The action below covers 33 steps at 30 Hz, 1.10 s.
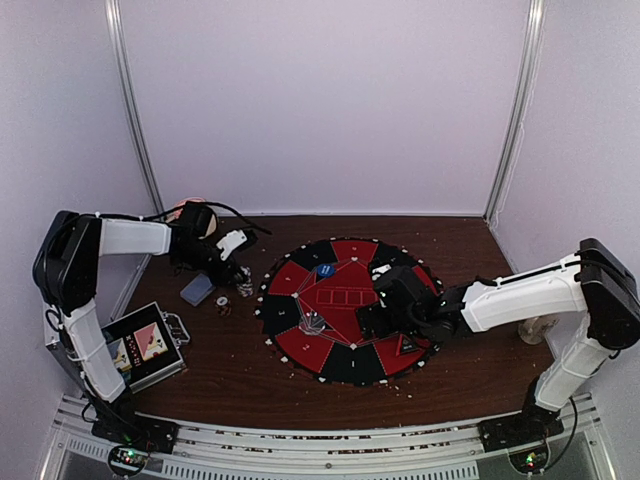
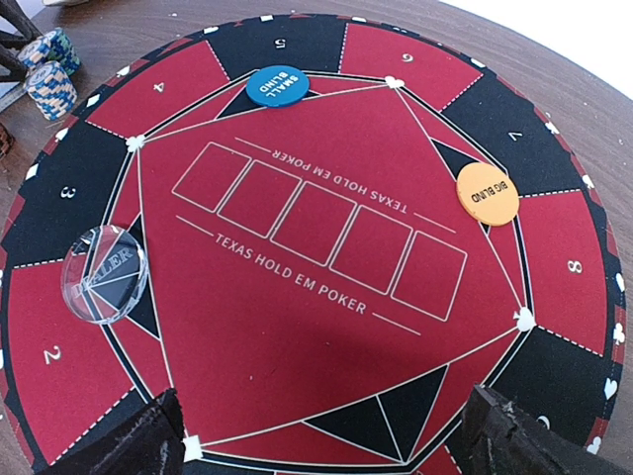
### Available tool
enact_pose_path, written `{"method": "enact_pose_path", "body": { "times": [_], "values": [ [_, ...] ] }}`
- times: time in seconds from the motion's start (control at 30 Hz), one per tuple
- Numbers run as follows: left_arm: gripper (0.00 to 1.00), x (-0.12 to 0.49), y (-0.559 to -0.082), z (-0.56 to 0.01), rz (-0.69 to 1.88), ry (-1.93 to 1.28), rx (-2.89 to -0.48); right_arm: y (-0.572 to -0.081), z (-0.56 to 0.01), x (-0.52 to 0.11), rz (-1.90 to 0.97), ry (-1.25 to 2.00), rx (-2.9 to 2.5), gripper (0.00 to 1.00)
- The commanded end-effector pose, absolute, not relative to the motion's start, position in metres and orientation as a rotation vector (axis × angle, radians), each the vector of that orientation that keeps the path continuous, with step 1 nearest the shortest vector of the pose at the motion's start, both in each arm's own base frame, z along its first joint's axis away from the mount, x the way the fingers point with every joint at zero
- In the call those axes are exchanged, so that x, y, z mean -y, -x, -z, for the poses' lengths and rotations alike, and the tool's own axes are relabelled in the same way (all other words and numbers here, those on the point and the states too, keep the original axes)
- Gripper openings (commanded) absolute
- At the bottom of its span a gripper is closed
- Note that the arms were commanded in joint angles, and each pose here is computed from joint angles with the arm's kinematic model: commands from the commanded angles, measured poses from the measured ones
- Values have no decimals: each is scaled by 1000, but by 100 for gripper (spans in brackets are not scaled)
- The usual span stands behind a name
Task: Distribute texas hold em gaming equipment
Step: Pick up the pile of poker chips from the pile of poker chips, then place the poker chips pile at the small blind area.
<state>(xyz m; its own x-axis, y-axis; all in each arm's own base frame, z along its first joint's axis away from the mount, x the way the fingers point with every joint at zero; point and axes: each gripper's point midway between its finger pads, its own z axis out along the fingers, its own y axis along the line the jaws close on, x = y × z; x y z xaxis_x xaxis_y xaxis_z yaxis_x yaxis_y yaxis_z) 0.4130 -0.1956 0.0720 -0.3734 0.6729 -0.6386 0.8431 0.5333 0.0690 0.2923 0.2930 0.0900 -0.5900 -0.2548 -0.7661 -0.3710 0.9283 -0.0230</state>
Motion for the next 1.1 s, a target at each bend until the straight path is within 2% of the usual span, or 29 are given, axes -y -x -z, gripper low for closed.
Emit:
{"method": "enact_pose_path", "body": {
  "times": [0.0,0.57,0.8,1.07],
  "values": [
    [32,199,-418,-103,365,-1208,-2079,-296,-98,-294,-157,431,-2211,100],
    [30,249,-473,-139,411,-1210,-2037,-303,-123,-272,-84,333,-2132,100],
    [30,279,-493,-130,432,-1200,-2038,-305,-124,-266,-61,313,-2121,100],
    [31,309,-491,-97,468,-1215,-2091,-306,-124,-263,-50,303,-2119,100]
  ]
}}
